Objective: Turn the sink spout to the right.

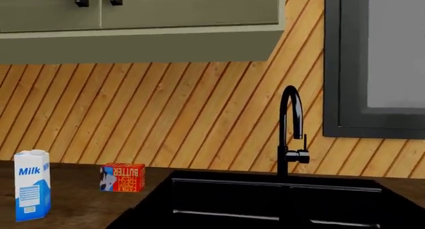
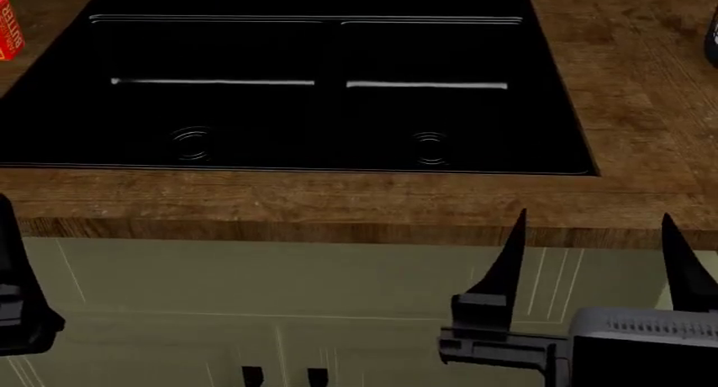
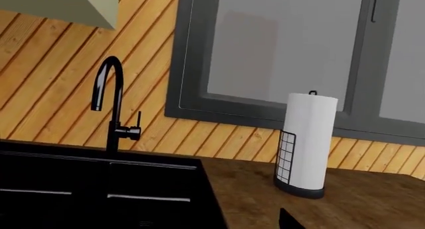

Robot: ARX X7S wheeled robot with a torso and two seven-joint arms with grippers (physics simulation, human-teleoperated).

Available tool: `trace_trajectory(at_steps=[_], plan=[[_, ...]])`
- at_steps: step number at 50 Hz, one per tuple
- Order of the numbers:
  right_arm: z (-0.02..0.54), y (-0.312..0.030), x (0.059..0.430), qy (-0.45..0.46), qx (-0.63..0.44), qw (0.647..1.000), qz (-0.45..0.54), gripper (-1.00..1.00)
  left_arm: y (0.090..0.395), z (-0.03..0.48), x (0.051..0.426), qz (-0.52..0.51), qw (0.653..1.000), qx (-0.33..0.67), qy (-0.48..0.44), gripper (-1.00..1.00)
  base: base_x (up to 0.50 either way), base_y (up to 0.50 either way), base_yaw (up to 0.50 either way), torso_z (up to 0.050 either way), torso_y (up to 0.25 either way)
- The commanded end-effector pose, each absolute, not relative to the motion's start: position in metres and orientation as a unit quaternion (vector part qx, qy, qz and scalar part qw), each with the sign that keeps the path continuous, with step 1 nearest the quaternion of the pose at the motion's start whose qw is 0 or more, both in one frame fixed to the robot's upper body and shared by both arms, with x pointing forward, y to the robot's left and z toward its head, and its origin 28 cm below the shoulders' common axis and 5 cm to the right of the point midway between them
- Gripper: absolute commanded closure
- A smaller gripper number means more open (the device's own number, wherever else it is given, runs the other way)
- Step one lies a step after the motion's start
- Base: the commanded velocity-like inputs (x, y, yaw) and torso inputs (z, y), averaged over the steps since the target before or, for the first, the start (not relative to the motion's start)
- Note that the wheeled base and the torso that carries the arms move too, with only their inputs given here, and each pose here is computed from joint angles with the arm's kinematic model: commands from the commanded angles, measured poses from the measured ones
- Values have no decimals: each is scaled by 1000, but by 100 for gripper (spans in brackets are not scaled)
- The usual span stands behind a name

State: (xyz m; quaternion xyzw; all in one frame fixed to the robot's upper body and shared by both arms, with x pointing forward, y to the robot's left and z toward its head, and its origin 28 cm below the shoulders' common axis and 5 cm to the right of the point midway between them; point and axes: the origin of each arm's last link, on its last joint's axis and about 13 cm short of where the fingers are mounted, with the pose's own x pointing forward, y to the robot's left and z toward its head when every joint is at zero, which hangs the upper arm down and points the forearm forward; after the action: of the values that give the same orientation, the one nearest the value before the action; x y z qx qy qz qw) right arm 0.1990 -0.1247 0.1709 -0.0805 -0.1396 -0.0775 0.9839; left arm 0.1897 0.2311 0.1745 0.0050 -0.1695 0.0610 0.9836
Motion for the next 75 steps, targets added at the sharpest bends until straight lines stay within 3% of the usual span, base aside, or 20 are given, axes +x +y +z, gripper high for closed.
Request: trace_trajectory(at_steps=[1,29,75], plan=[[175,-124,198,-144,-85,983,-75,-100,231,180,189,62,982,3,-178,-100,0,0,0,0,0],[170,-124,196,-155,-80,983,-61,-100,227,177,187,41,982,-2,-187,-100,45,81,0,0,0],[168,-127,195,-151,-68,984,-65,-100,226,174,188,43,983,-3,-179,-100,375,143,0,0,0]])
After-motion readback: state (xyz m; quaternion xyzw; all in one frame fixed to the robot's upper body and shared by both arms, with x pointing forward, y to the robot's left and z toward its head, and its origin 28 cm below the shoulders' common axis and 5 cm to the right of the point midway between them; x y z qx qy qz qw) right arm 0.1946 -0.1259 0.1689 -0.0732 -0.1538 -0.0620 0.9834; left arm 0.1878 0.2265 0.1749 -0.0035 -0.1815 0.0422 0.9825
